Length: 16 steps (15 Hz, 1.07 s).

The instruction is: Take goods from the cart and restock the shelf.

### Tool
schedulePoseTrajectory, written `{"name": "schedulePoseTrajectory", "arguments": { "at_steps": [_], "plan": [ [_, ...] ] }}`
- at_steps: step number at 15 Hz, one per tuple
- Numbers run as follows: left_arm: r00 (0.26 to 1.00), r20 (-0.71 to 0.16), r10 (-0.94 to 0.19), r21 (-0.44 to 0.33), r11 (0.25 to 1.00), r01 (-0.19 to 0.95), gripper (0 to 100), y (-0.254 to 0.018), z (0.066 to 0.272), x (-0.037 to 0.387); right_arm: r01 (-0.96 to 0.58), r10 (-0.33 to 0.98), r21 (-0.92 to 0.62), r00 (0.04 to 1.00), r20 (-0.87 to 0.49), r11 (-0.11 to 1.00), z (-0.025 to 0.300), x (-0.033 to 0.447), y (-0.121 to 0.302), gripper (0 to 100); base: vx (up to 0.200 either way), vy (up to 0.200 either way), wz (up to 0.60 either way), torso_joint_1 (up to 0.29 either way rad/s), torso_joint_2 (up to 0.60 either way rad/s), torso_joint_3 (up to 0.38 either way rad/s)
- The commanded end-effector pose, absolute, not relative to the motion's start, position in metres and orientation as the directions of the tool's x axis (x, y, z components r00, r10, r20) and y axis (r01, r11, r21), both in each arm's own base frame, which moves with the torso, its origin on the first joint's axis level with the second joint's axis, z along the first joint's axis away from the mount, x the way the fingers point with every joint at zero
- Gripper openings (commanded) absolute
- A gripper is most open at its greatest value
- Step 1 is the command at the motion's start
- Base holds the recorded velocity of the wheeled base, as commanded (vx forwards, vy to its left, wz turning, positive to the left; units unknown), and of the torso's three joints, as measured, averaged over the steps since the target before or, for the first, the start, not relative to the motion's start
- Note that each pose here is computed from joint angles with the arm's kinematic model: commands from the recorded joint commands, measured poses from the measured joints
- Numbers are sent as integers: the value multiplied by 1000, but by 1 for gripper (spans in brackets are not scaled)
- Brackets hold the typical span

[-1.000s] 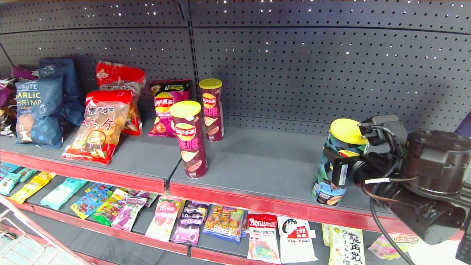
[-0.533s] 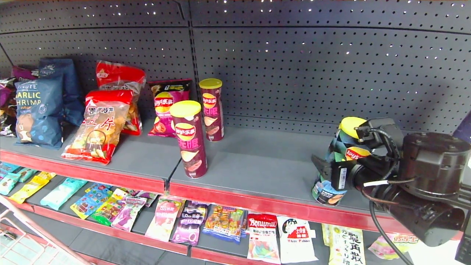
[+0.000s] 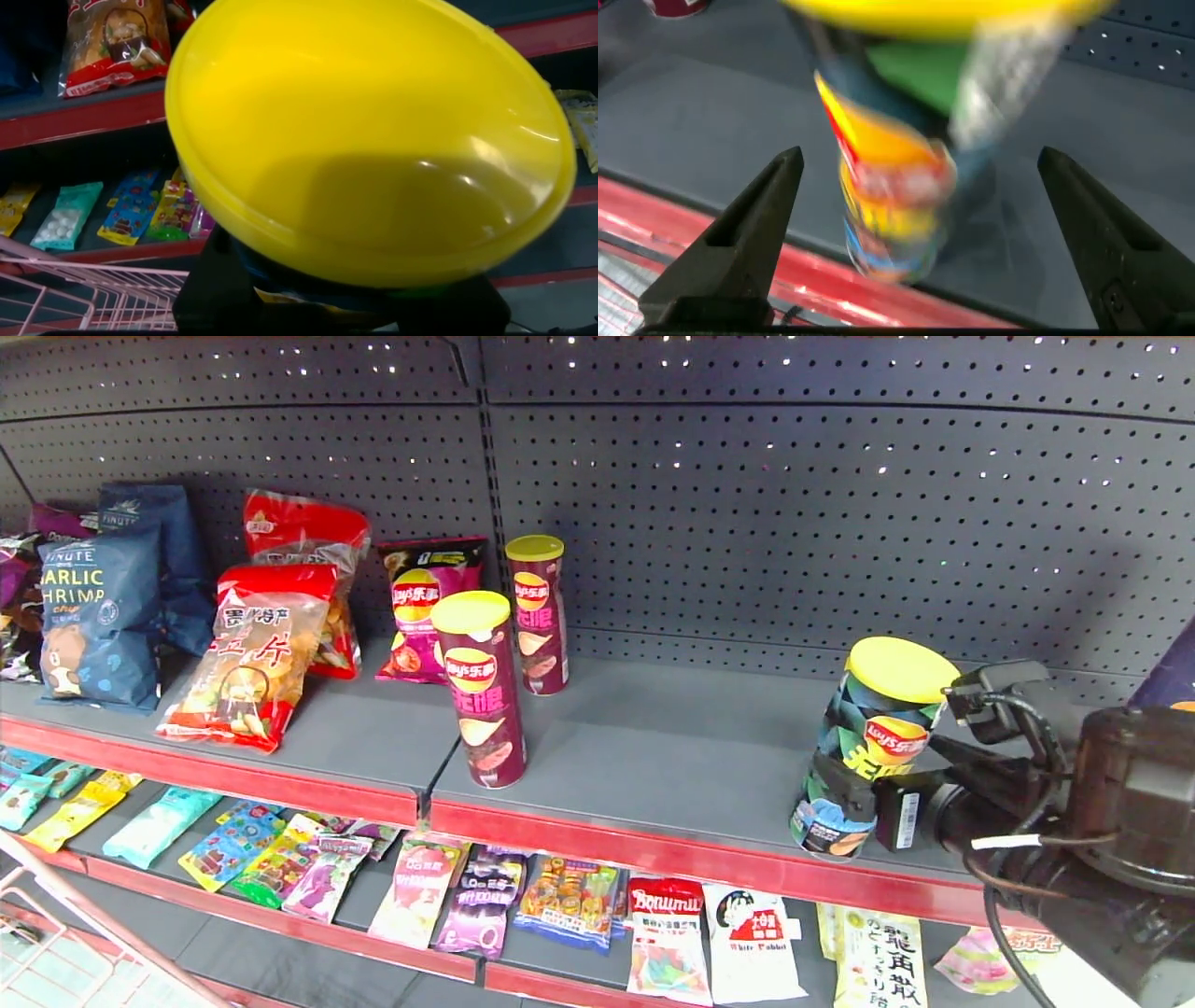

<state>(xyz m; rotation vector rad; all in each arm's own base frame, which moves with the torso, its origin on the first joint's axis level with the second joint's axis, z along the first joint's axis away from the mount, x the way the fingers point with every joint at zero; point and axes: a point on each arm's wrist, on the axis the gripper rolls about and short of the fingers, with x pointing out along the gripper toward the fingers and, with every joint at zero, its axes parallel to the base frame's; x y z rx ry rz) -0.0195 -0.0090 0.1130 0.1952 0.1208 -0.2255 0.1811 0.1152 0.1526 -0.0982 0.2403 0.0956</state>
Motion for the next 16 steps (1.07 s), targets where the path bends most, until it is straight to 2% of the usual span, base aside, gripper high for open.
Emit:
{"name": "schedulePoseTrajectory", "arguments": {
  "at_steps": [1,4,8,12,14,16],
  "plan": [
    [967,-142,-211,177,956,235,0,-9,113,-19,-147,131,-63,970,-206,987,156,149,102,100,0,0,0,0,0,0],
    [965,-151,-213,174,956,238,0,-9,110,-19,-175,163,-55,971,-177,983,155,125,88,100,0,0,0,0,0,0],
    [965,-154,-213,173,956,238,0,-9,109,-19,-172,157,-129,981,-117,977,159,105,70,100,0,0,0,0,0,0],
    [965,-154,-214,173,955,240,0,-9,109,-19,19,-46,-151,982,-181,988,147,122,46,100,0,0,0,0,0,0],
    [965,-154,-214,173,955,240,0,-9,109,-19,79,-112,-148,966,-231,986,141,135,29,100,0,0,0,0,0,0],
    [965,-154,-214,173,955,240,0,-9,109,-19,79,-108,-121,961,-255,989,138,140,16,100,0,0,0,0,0,0]
  ]
}}
